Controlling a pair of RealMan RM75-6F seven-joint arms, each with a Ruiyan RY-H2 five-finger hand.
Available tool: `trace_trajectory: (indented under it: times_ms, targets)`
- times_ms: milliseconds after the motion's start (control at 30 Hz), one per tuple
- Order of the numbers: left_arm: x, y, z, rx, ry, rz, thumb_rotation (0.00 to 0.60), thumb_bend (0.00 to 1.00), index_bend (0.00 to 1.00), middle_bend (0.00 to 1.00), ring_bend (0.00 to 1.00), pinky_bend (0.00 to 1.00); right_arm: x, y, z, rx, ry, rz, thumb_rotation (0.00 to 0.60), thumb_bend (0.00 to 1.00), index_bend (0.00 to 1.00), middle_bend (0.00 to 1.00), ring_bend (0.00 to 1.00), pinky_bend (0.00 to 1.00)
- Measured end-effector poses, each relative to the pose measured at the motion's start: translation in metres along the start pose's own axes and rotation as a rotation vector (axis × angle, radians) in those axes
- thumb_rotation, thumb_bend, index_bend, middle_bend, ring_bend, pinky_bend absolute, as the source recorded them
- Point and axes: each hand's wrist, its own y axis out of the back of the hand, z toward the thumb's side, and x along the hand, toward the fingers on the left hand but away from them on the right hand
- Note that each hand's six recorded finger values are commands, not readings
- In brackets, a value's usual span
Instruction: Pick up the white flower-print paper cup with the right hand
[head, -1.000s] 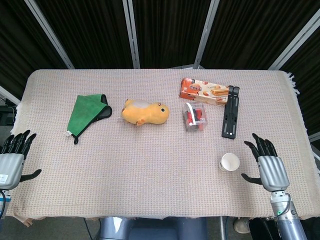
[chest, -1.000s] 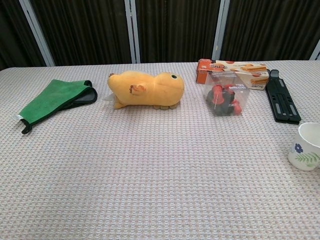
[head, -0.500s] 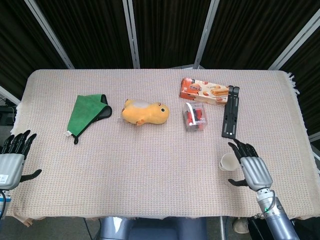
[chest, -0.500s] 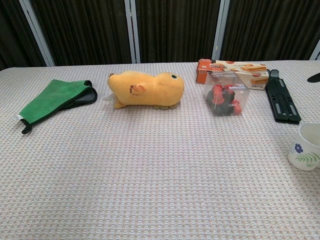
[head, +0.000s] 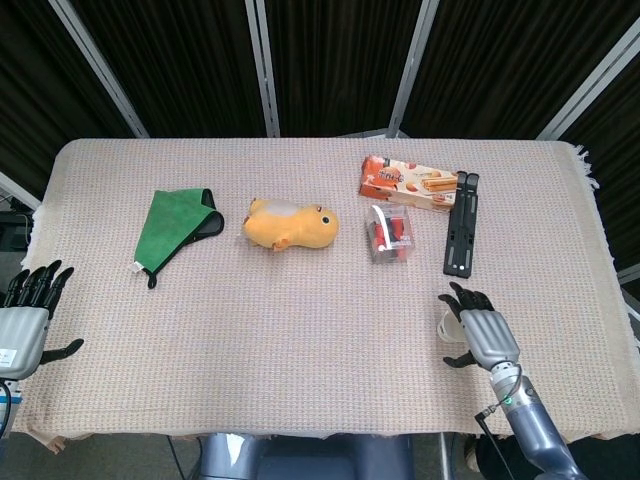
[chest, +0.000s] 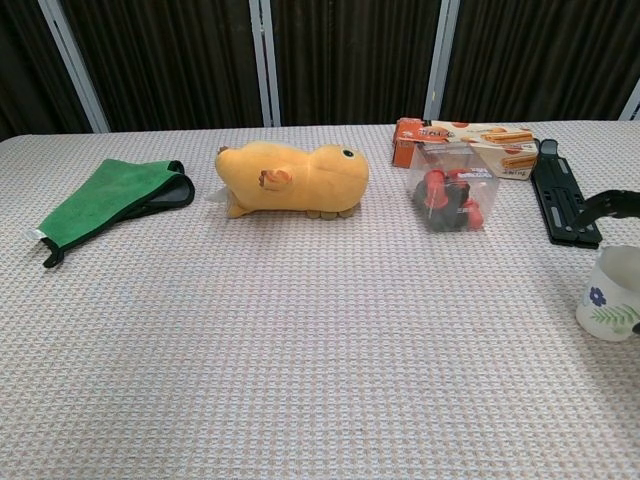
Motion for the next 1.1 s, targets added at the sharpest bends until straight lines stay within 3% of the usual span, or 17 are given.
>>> trace_trajectory:
  times_ms: [500, 833, 1100]
  targets:
    - [0.0, 0.0, 0.0, 0.001, 0.001, 0.0, 0.6, 0.0, 0.0, 0.0, 0.0, 0.0, -0.017, -0.007, -0.008, 0.013, -0.05, -0.017, 0.6, 0.19, 0.29, 0.01, 0.0, 0.0]
    - [0.0, 0.0, 0.0, 0.002, 0.002, 0.0, 0.6, 0.0, 0.0, 0.0, 0.0, 0.0, -0.02, -0.006, -0.017, 0.047, -0.08, -0.033, 0.6, 0.24, 0.41, 0.09, 0.0, 0.0]
    - [0.0, 0.0, 0.0, 0.001, 0.002, 0.0, 0.6, 0.0, 0.0, 0.0, 0.0, 0.0, -0.02, -0.006, -0.016, 0.055, -0.081, -0.054, 0.6, 0.24, 0.44, 0.12, 0.0, 0.0]
